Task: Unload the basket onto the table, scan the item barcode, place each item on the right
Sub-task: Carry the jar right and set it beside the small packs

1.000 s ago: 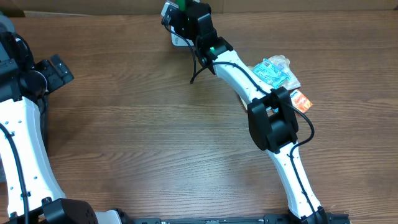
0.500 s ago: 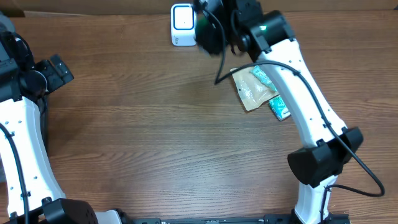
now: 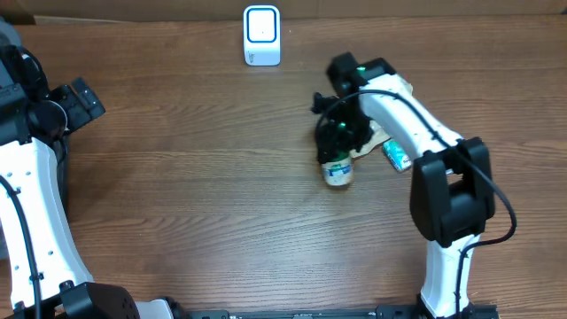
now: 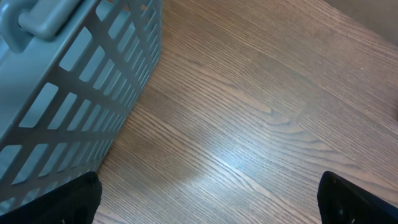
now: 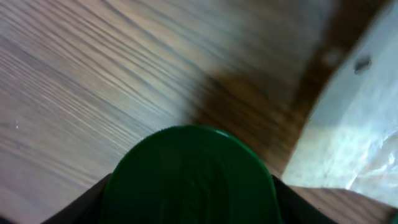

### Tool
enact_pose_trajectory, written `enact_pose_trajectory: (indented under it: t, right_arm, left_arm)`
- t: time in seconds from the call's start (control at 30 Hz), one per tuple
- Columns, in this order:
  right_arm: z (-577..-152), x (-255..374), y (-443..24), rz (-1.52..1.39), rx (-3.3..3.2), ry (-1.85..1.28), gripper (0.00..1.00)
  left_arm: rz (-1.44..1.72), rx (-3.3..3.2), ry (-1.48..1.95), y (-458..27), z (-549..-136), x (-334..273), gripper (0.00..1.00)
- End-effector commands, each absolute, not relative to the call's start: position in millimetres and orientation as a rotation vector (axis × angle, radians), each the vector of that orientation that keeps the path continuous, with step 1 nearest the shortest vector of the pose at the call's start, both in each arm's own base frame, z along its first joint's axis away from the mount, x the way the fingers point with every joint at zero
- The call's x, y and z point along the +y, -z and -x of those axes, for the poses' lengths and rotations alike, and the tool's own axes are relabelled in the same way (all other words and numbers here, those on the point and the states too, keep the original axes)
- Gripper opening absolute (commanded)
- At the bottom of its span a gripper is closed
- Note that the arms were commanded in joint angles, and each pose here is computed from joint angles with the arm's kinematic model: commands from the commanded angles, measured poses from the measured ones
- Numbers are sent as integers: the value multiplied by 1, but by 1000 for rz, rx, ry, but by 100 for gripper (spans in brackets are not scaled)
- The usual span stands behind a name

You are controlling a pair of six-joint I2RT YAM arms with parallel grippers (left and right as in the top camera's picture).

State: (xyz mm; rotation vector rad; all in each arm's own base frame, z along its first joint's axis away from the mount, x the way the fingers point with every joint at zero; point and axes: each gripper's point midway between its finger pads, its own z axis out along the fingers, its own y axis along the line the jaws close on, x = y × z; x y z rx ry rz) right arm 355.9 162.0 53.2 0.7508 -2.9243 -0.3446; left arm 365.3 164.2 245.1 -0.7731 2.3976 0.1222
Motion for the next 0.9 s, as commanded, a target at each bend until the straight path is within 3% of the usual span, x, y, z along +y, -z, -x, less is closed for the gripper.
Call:
enact_pose_trajectory:
  t: [0.0, 0.07, 0.1, 0.17, 0.23, 0.33, 0.57, 0.87]
  right_arm:
    - [-372, 131, -58, -617, -2987, 380, 25]
    - [-379, 114, -59, -551, -3010, 384, 25]
    - [-381, 105, -59, -516, -3018, 385, 31]
    - [-384, 91, -59, -459, -3029, 387, 53]
    - [-387, 79, -62, -414, -3045, 397, 100]
    - [-391, 79, -76, -415, -3069, 446, 100]
    - [-411, 81, -196, -527, -3370, 465, 100]
    - [-370, 87, -320, -597, -3658, 603, 100]
  left_arm:
    - [751, 2397, -133, -248, -367, 166, 100]
    - [751, 2398, -133, -248, -367, 165, 100]
    - [751, 2397, -133, -248, -367, 166, 100]
    - [751, 2398, -133, -248, -367, 165, 100]
    - [751, 2397, -133, -248, -367, 166, 100]
    - [751, 2398, -133, -248, -367, 165, 100]
    - [751, 2397, -133, -248, -367, 166, 100]
    - [751, 2397, -133, -248, -367, 166, 100]
